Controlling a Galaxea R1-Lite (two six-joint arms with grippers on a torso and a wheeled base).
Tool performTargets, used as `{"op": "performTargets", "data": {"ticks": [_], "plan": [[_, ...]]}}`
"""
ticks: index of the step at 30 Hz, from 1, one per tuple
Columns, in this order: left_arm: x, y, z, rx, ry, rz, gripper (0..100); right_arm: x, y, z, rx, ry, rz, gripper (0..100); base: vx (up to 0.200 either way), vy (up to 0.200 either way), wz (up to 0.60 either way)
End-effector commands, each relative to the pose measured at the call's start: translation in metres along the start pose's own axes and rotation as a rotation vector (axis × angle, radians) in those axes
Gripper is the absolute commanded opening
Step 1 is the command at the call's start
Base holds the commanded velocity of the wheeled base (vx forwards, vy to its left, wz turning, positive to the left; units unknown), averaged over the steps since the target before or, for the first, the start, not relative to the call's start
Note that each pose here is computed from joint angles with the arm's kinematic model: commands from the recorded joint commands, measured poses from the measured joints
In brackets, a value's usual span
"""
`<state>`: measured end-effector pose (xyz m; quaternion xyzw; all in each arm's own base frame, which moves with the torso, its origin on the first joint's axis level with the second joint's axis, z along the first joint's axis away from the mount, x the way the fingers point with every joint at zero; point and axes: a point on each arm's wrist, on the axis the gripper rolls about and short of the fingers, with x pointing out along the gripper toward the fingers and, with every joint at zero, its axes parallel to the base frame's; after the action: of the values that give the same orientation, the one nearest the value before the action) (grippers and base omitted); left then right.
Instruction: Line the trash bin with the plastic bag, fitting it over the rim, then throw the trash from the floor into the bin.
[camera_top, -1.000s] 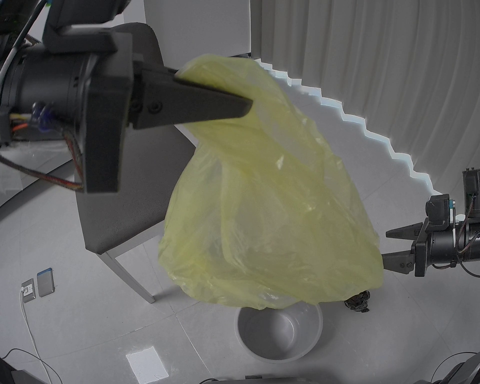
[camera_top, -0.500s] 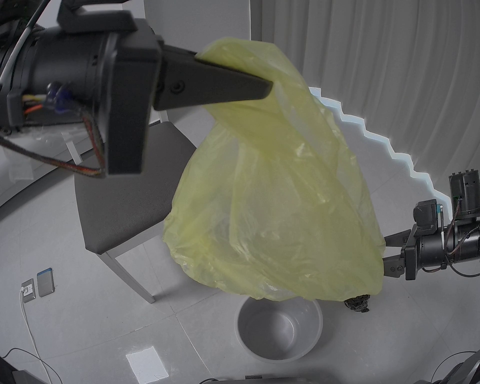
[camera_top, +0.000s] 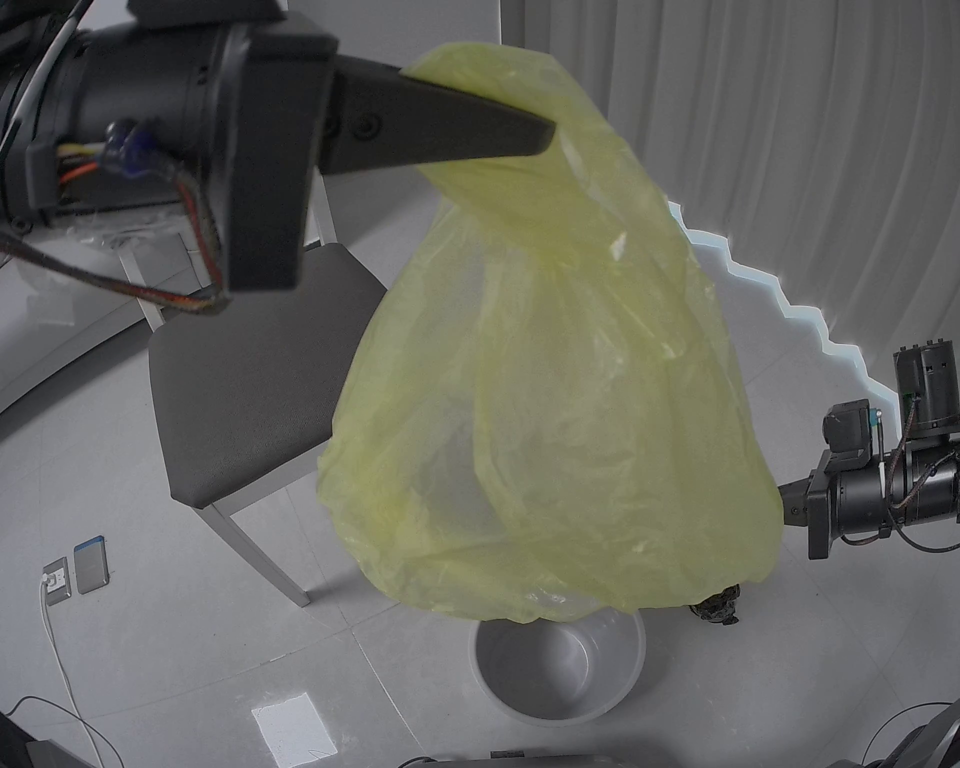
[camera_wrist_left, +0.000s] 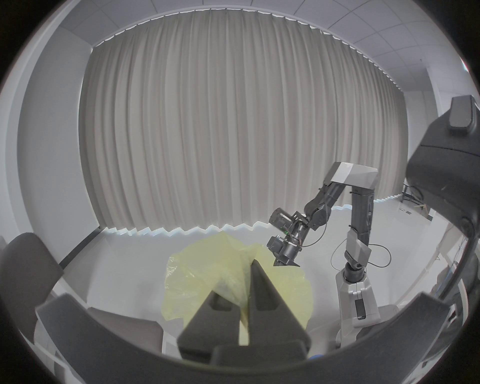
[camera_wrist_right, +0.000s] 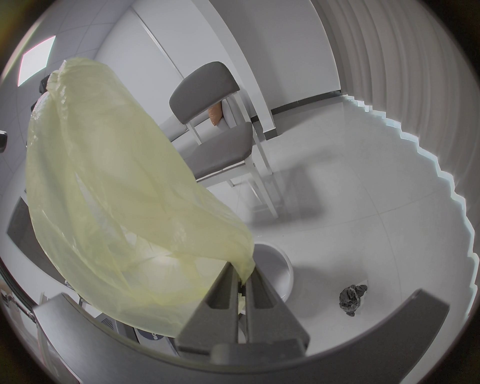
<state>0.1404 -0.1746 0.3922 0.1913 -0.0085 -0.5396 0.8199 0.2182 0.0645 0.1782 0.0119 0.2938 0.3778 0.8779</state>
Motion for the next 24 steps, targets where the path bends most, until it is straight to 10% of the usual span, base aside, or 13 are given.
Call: {"op": "performTargets", "data": {"ticks": [1, 6, 12, 24], "plan": [[0.006, 0.002, -0.011, -0.093, 0.079, 0.089, 0, -0.002, -0.001, 0.01, 0.01, -0.032, -0.011, 0, 0.0, 0.0, 0.0], [0.015, -0.014, -0.035, -0.408, 0.178, 0.407, 0, 0.003, -0.004, 0.012, 0.104, -0.041, -0.022, 0, 0.0, 0.0, 0.0], [0.011, -0.017, -0.092, -0.564, 0.318, 0.468, 0, 0.018, 0.002, 0.001, 0.097, 0.008, -0.096, 0, 0.0, 0.0, 0.0], [0.013, -0.048, -0.213, -0.78, 0.247, 0.456, 0, 0.048, -0.015, -0.027, 0.104, 0.172, -0.155, 0, 0.0, 0.0, 0.0]]}}
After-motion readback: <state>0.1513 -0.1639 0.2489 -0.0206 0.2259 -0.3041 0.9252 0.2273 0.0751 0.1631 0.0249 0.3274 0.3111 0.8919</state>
